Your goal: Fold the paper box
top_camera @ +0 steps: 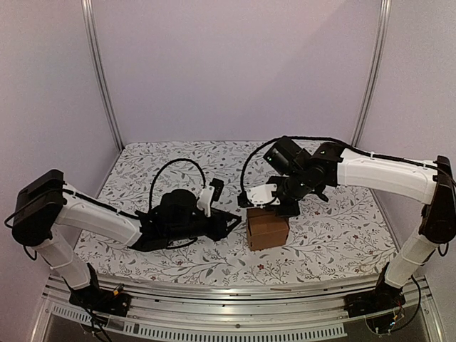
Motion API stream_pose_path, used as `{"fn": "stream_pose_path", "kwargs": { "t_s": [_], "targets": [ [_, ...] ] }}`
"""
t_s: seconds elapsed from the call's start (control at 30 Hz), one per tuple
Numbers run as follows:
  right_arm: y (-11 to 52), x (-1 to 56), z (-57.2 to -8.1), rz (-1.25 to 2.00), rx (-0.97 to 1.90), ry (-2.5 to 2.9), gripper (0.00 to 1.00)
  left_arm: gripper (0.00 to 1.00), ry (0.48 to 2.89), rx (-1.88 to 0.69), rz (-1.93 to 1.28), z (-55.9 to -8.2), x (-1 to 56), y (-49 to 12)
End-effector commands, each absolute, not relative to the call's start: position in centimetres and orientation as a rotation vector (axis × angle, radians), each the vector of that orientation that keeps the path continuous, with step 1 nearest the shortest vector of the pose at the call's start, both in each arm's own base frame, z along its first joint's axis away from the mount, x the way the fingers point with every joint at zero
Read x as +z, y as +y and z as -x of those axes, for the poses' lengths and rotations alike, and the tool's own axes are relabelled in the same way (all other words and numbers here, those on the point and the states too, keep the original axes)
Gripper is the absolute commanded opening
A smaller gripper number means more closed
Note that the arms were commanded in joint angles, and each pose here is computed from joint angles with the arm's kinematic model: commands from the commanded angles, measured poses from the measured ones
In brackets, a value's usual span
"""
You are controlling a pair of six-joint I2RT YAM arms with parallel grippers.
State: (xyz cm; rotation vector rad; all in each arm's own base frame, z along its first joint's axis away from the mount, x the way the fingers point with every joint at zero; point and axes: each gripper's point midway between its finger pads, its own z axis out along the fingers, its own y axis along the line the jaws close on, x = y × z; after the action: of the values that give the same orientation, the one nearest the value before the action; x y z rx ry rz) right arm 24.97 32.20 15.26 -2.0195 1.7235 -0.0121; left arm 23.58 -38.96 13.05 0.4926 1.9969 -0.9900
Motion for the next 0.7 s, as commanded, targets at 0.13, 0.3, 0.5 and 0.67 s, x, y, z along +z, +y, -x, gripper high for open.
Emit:
{"fn": "stream_pose_path", "kwargs": {
  "t_s": [0.13,0.3,0.5,0.67],
  "targets": [
    [31.4,13.7,-23.7,2.100,0.061,1.784,0.01,0.32,2.096,-0.864,-0.637,-23.9,10.5,-39.4],
    [31.5,13.8,-23.6,2.098,0.080,1.791,0.01,0.31,2.097,-0.920,-0.685,-23.5,10.6,-40.7],
    [31.3,13.5,-23.7,2.097,0.085,1.809,0.01,0.31,2.074,-0.956,-0.708,-23.6,11.3,-42.2],
    [31.2,13.5,-23.8,2.094,0.088,1.814,0.01,0.31,2.086,-0.940,-0.702,-23.9,11.1,-42.4]
  ]
}}
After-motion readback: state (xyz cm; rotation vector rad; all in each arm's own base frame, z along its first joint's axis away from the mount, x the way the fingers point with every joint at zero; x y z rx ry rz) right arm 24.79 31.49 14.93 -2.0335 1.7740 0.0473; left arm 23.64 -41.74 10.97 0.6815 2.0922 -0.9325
